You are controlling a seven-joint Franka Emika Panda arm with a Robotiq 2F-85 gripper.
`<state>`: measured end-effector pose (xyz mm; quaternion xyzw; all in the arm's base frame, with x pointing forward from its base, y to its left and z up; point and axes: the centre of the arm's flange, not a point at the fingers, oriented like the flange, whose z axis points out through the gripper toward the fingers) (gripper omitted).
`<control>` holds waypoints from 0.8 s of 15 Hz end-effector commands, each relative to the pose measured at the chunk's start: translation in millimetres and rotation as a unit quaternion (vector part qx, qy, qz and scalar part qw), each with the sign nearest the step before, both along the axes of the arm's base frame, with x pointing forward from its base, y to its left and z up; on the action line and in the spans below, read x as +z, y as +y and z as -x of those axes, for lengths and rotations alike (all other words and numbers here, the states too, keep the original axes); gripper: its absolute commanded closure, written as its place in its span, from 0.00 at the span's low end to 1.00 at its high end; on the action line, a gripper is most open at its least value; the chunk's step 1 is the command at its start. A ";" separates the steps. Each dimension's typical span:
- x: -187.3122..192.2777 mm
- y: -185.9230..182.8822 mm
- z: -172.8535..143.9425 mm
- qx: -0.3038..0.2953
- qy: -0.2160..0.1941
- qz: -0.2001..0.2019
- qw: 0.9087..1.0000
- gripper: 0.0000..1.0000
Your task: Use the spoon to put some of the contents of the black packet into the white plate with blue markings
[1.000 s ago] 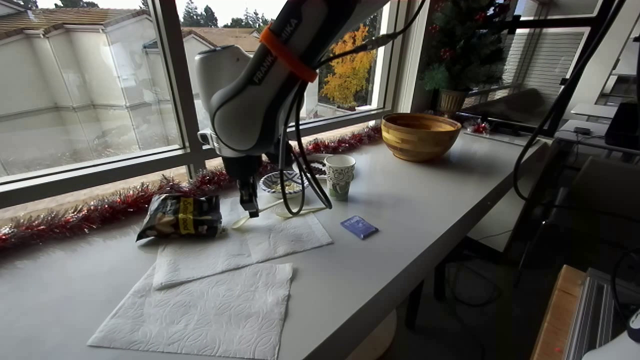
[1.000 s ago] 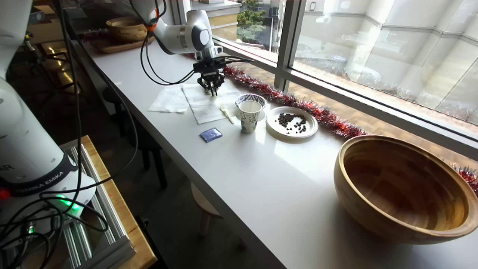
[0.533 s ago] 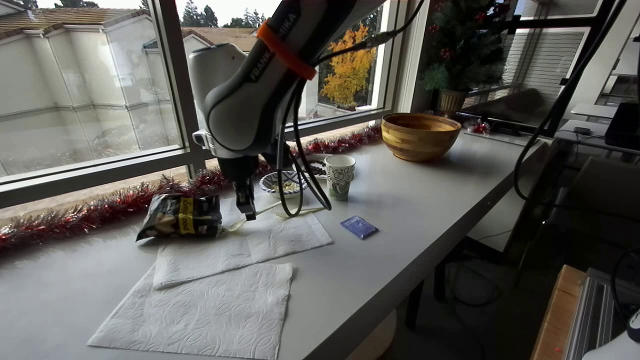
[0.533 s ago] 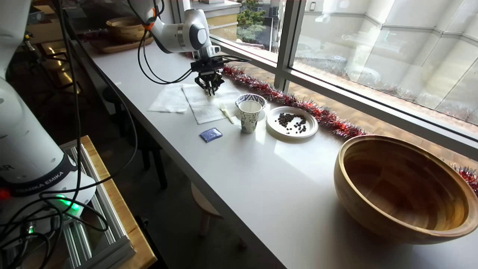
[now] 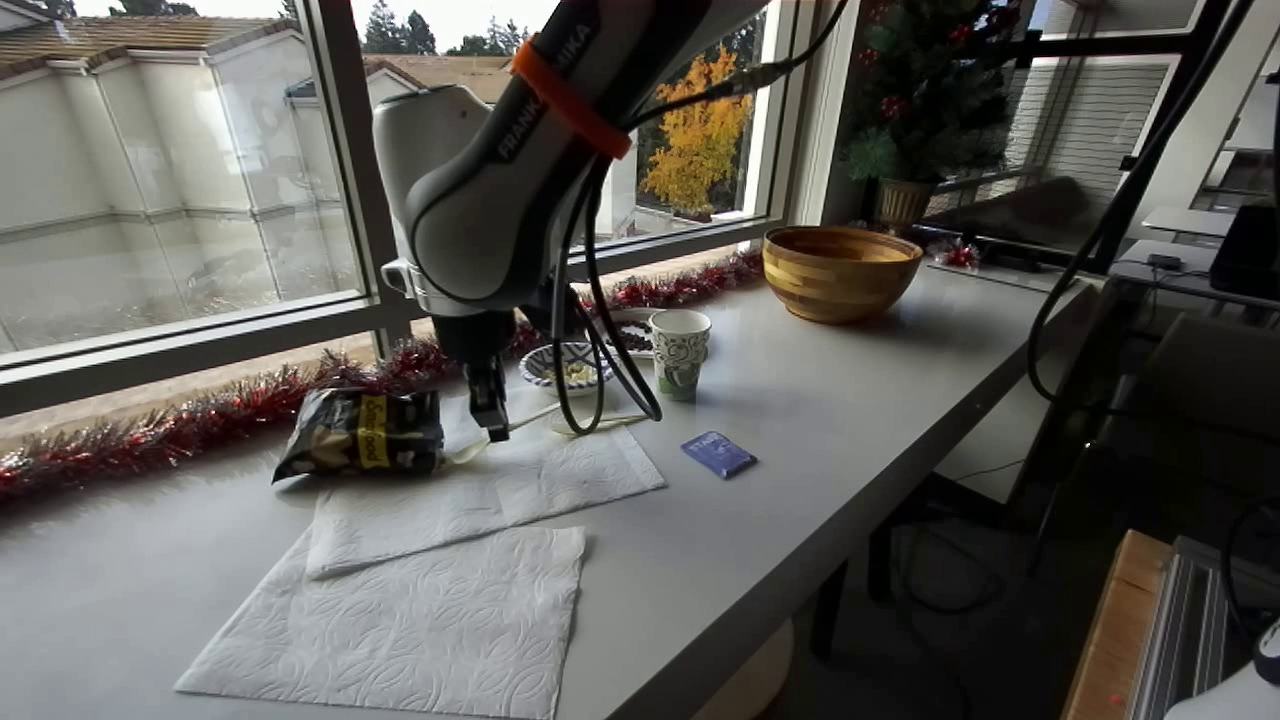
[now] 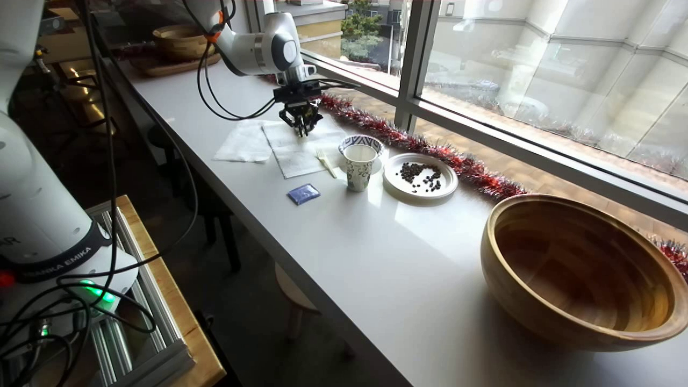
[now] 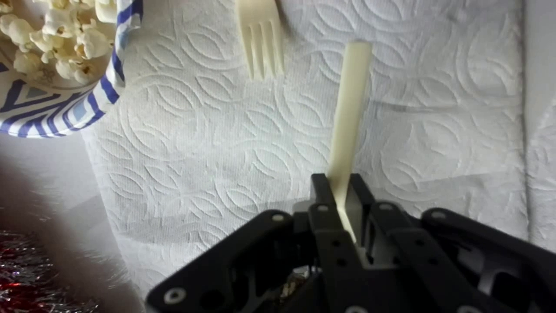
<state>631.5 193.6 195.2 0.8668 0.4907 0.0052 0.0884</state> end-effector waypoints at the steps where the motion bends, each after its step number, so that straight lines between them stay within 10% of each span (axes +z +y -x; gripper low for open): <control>1: -1.7 -0.3 4.6 0.005 0.007 -0.003 1.000 0.97; 12: -5.2 1.3 2.9 0.014 0.008 -0.015 1.000 0.97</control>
